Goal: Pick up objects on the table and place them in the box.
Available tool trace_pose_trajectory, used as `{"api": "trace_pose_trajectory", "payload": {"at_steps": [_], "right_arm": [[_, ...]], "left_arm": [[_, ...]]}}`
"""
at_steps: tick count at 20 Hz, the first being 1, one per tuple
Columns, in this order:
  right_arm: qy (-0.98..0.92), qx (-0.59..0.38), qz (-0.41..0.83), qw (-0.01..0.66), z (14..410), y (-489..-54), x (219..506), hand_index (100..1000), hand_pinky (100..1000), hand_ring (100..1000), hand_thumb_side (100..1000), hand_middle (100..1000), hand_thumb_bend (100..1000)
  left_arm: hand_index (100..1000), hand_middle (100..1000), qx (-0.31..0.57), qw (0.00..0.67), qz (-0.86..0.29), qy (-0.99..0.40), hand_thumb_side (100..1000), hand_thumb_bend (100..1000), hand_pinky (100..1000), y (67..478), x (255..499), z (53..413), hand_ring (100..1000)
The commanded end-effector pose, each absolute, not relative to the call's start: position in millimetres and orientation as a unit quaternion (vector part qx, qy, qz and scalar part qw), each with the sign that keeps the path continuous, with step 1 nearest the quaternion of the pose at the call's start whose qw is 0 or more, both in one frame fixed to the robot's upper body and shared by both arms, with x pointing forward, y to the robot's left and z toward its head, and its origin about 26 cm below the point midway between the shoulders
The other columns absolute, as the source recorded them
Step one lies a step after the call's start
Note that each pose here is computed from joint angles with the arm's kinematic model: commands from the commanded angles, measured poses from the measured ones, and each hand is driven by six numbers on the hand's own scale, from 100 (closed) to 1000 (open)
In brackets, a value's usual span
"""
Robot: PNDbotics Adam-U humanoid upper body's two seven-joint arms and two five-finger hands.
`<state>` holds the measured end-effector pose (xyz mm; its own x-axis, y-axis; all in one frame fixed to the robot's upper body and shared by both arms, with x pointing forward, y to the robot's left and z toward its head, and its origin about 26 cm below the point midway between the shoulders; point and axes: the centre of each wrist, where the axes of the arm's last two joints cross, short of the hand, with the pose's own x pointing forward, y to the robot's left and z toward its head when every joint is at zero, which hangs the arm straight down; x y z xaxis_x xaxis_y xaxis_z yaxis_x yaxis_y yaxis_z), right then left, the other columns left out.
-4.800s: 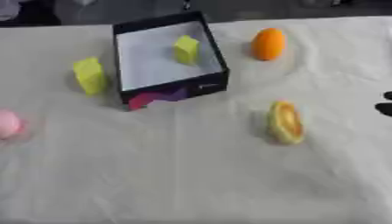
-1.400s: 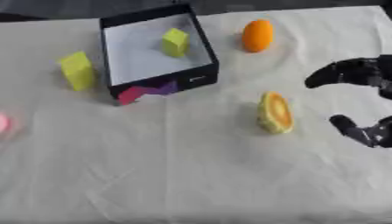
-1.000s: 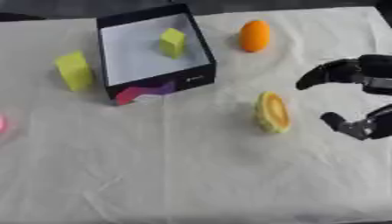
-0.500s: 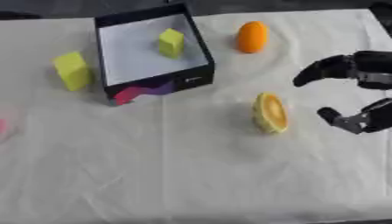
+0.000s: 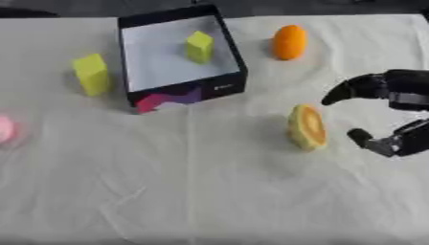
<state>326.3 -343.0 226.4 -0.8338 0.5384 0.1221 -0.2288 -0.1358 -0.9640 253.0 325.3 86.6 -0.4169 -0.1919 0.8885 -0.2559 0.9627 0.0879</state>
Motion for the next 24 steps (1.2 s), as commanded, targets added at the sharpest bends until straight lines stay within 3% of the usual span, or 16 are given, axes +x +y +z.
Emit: {"api": "trace_pose_trajectory", "payload": {"at_steps": [1,13,16,17,21,24], "right_arm": [[-0.595,-0.146,0.749,0.252,234.4,-346.0,329.7,922,912,878,403,855,100],[-0.592,-0.165,0.742,0.269,222.1,-350.0,349.6,961,940,894,351,872,110],[-0.588,-0.169,0.744,0.268,219.1,-349.4,352.6,974,947,900,397,874,169],[-0.588,-0.171,0.745,0.265,219.0,-349.3,353.4,975,949,901,465,870,196],[-0.587,-0.184,0.745,0.259,219.0,-350.9,356.5,979,957,906,552,875,121],[-0.584,-0.179,0.751,0.250,219.1,-349.5,357.8,985,961,908,551,878,137]], "left_arm": [[741,687,0.143,0.513,0.020,-0.847,777,100,830,329.5,252.8,94.5,638],[741,687,0.137,0.513,0.019,-0.847,779,100,831,326.5,253.3,93.7,625],[741,686,0.134,0.513,0.018,-0.848,781,100,831,325.3,253.9,93.5,625],[741,686,0.134,0.513,0.018,-0.848,782,100,831,325.1,254.0,93.5,625],[742,687,0.132,0.514,0.016,-0.847,783,100,832,324.6,254.0,93.0,625],[742,687,0.130,0.514,0.015,-0.848,785,100,832,324.0,254.3,93.0,625]]}}
